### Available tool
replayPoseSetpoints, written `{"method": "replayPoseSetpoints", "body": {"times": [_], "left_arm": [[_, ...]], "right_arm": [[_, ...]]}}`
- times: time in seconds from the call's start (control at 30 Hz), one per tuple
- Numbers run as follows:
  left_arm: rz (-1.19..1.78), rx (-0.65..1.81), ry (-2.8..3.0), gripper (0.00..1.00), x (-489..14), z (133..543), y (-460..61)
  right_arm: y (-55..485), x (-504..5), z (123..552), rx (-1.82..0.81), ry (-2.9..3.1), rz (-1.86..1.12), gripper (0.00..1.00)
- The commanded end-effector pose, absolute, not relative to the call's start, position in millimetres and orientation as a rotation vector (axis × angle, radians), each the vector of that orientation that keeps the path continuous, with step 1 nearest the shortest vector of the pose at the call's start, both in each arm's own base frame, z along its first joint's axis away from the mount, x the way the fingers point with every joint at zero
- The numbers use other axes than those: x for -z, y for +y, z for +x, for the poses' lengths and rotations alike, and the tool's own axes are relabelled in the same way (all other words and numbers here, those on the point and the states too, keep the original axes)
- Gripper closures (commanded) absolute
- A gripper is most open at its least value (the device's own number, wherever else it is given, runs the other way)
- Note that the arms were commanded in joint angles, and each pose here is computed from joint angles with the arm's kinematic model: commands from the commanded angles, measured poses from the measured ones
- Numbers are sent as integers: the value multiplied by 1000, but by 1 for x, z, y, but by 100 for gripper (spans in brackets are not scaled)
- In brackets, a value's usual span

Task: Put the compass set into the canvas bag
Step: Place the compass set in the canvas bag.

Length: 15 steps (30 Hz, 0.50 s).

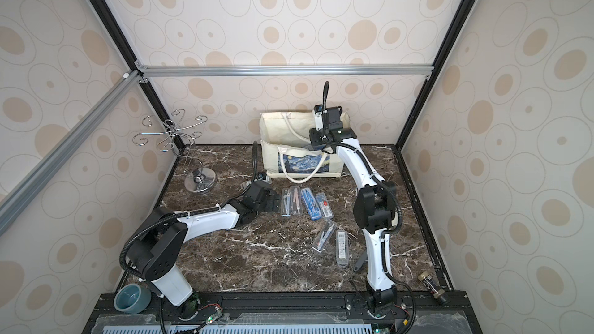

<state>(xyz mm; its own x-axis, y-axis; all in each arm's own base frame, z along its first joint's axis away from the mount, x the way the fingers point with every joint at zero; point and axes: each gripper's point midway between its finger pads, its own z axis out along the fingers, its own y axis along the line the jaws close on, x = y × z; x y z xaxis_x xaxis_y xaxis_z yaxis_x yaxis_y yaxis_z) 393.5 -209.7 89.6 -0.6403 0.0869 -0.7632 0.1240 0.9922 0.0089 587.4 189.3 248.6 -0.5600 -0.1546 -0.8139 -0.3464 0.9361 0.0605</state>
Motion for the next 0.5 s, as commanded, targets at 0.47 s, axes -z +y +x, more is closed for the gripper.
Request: {"method": "replayPoseSetpoints", "body": {"times": [0.47], "left_arm": [[946, -218, 2273, 0, -80, 474, -160]], "right_arm": [[206, -412, 473, -603, 1768, -465, 42]]}}
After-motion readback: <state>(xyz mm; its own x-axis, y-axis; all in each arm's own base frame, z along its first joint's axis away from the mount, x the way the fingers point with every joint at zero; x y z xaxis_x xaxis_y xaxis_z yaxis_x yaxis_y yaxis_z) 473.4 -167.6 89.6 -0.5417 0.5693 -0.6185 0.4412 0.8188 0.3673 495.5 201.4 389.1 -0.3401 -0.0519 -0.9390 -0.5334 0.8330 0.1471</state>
